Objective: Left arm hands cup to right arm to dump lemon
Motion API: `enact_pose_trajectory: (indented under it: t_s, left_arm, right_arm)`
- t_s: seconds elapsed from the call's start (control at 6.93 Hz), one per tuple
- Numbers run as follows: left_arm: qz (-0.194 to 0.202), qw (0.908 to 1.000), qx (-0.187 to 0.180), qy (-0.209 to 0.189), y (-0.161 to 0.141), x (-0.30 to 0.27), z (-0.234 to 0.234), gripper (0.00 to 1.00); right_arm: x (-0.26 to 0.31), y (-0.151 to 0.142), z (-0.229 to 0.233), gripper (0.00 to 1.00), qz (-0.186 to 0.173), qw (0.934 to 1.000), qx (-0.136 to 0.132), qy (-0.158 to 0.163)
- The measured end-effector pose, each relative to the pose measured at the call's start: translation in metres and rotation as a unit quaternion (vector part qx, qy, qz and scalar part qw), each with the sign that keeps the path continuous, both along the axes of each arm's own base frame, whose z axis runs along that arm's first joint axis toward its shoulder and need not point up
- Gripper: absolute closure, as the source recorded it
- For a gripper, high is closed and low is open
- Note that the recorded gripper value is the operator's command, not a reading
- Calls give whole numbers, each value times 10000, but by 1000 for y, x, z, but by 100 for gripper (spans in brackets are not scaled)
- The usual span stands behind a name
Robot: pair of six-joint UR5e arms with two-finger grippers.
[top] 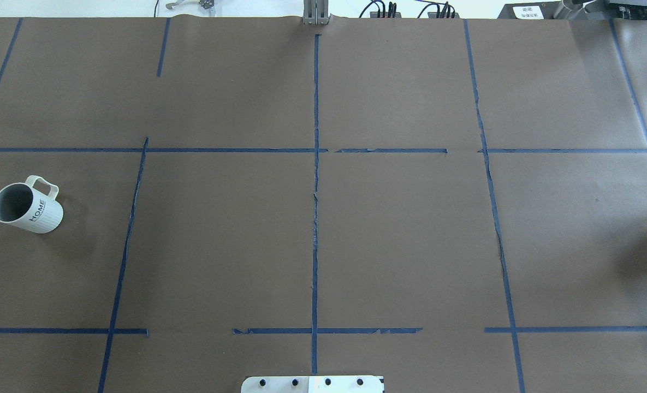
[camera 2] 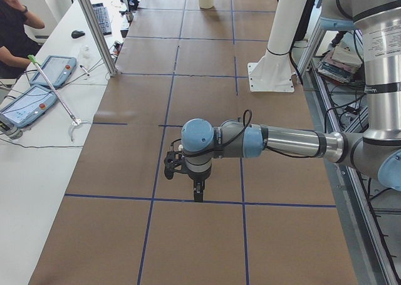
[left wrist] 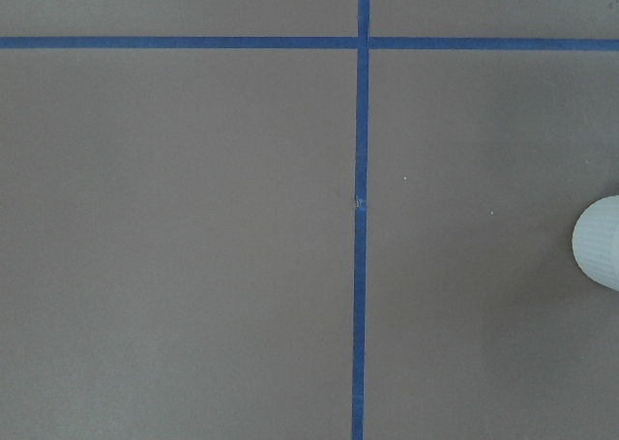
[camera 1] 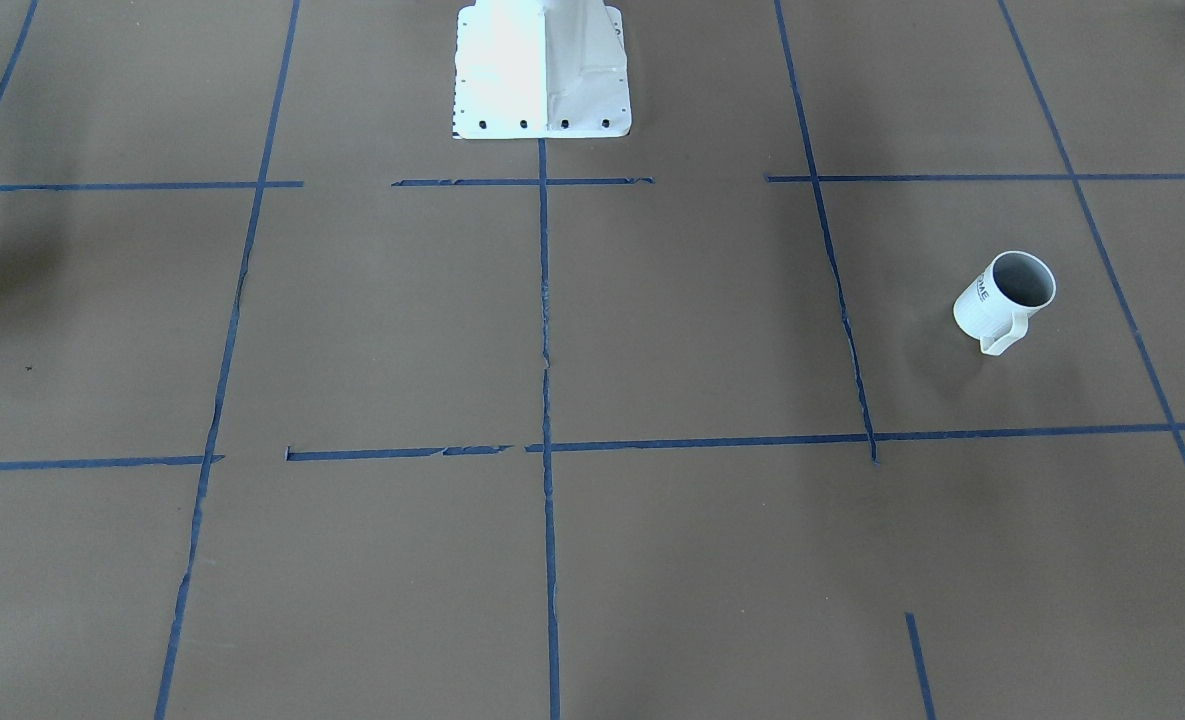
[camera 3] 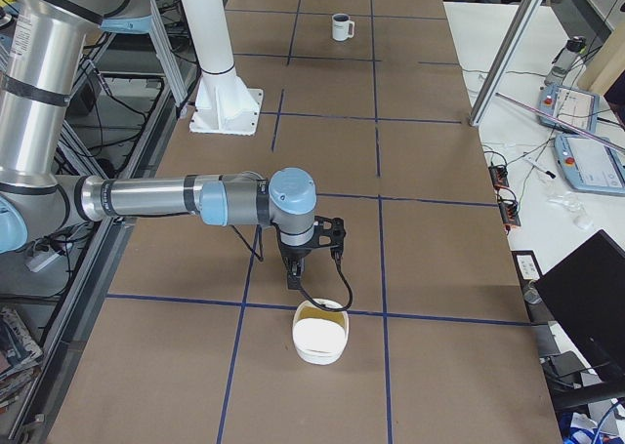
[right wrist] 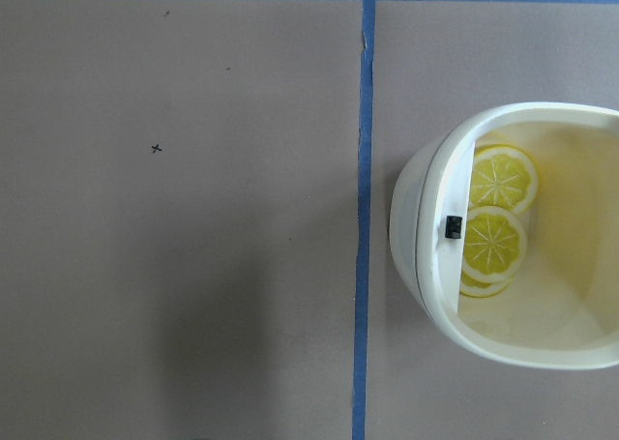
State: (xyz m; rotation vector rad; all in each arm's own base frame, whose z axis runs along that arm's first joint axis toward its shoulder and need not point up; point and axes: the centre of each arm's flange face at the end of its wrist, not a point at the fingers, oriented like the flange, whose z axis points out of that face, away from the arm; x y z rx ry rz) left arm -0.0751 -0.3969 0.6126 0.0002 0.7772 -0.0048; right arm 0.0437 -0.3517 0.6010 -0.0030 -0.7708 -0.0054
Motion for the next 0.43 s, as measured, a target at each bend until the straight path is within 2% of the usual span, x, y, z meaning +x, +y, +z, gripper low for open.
enact_pose_trajectory:
  t_s: [0.43]
  left_arm:
    - [9, 10000, 13, 1, -1, 1, 0, 0]
  right_arm:
    - [-5, 7, 4, 0, -69, 9996, -284, -57]
